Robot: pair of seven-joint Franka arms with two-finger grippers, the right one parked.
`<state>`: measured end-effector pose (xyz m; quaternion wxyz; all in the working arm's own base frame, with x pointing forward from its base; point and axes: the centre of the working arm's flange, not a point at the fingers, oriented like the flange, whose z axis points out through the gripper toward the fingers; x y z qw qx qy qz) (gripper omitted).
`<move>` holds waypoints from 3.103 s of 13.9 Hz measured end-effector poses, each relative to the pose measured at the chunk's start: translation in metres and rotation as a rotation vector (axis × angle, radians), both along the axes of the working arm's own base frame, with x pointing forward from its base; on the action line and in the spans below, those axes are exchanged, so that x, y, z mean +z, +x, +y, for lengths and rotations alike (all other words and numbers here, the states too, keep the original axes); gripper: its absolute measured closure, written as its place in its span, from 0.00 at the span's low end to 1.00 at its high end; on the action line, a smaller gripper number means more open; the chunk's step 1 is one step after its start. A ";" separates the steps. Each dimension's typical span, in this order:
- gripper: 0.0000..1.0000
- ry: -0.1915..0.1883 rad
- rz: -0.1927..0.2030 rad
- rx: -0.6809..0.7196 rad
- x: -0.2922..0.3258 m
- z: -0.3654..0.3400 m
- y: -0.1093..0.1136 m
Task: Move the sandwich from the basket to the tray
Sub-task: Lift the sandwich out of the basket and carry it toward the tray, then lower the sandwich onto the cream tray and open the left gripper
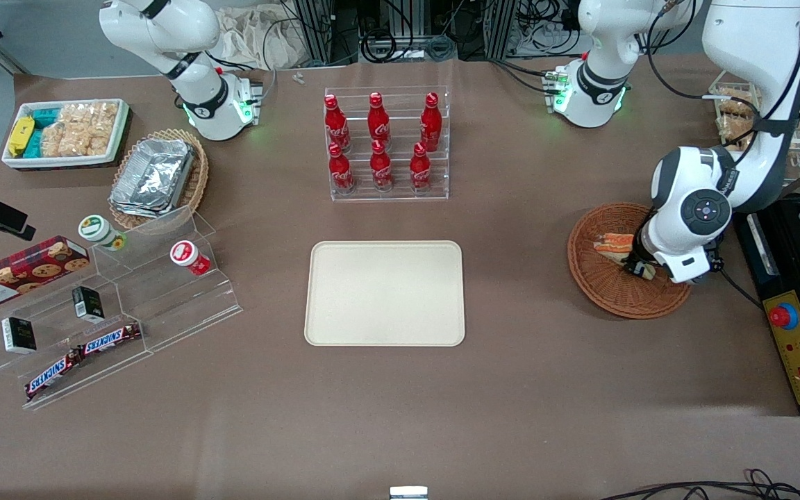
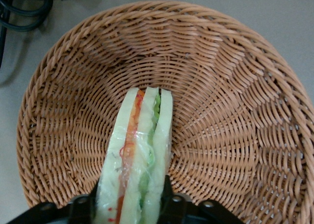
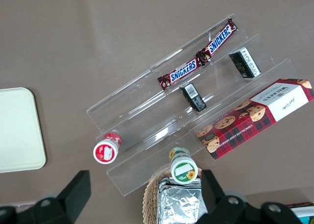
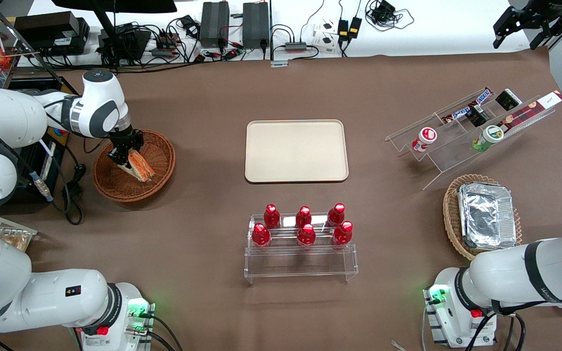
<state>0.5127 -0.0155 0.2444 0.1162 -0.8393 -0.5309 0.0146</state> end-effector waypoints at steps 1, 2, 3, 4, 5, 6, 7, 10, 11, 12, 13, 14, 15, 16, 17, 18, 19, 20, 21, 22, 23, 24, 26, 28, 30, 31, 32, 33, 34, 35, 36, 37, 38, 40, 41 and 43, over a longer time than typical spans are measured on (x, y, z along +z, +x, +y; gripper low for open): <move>0.62 0.005 0.000 -0.007 0.002 0.000 0.001; 0.66 0.011 0.008 -0.021 0.007 0.001 0.003; 0.67 0.019 0.022 -0.038 0.017 0.003 0.006; 0.72 0.029 0.035 -0.047 0.034 0.005 0.012; 0.78 0.037 0.041 -0.048 0.056 0.005 0.022; 0.81 0.037 0.039 -0.053 0.083 -0.002 0.034; 0.81 0.035 0.033 -0.065 0.112 -0.015 0.046; 0.81 -0.011 0.006 -0.141 0.210 -0.074 0.073; 0.81 -0.052 -0.022 -0.175 0.243 -0.094 0.081; 0.81 -0.093 -0.052 -0.236 0.272 -0.113 0.087; 0.81 -0.126 -0.074 -0.331 0.295 -0.132 0.091; 0.81 -0.155 -0.080 -0.463 0.308 -0.151 0.092; 0.81 -0.181 -0.072 -0.601 0.312 -0.173 0.090; 0.81 -0.208 -0.052 -0.724 0.306 -0.196 0.086; 0.81 -0.232 -0.032 -0.807 0.295 -0.219 0.084; 0.81 -0.255 -0.030 -0.868 0.279 -0.244 0.084; 0.81 -0.281 -0.045 -0.915 0.259 -0.271 0.086; 0.81 -0.309 -0.062 -0.947 0.235 -0.295 0.089; 0.81 -0.339 -0.071 -0.968 0.207 -0.314 0.093; 0.81 -0.368 -0.076 -0.983 0.179 -0.330 0.097; 0.81 -0.395 -0.079 -0.996 0.151 -0.343 0.100; 0.81 -0.414 -0.082 -1.008 0.125 -0.354 0.102; 0.81 -0.431 -0.073 -1.034 0.083 -0.376 0.097; 0.81 -0.433 -0.061 -1.033 0.056 -0.395 0.088; 0.81 -0.446 -0.075 -1.023 0.037 -0.405 0.086; 0.81 -0.450 -0.074 -1.021 0.028 -0.406 0.086; 0.81 -0.444 -0.071 -1.022 0.018 -0.406 0.086; 0.81 -0.432 -0.069 -1.020 0.009 -0.406 0.086; 0.74 -0.414 -0.068 -1.018 0.002 -0.411 0.082; 0.67 -0.391 -0.068 -1.017 -0.001 -0.419 0.076; 0.56 -0.373 -0.071 -1.013 -0.002 -0.427 0.070; 0.47 -0.364 -0.077 -1.007 0.000 -0.433 0.067; 0.36 -0.357 -0.080 -1.005 0.005 -0.435 0.067; 0.16 -0.327 -0.072 -0.980 0.027 -0.418 0.080; 0.07 -0.316 -0.086 -0.955 0.052 -0.403 0.092; 0.00 -0.318 -0.153 -0.888 0.133 -0.358 0.117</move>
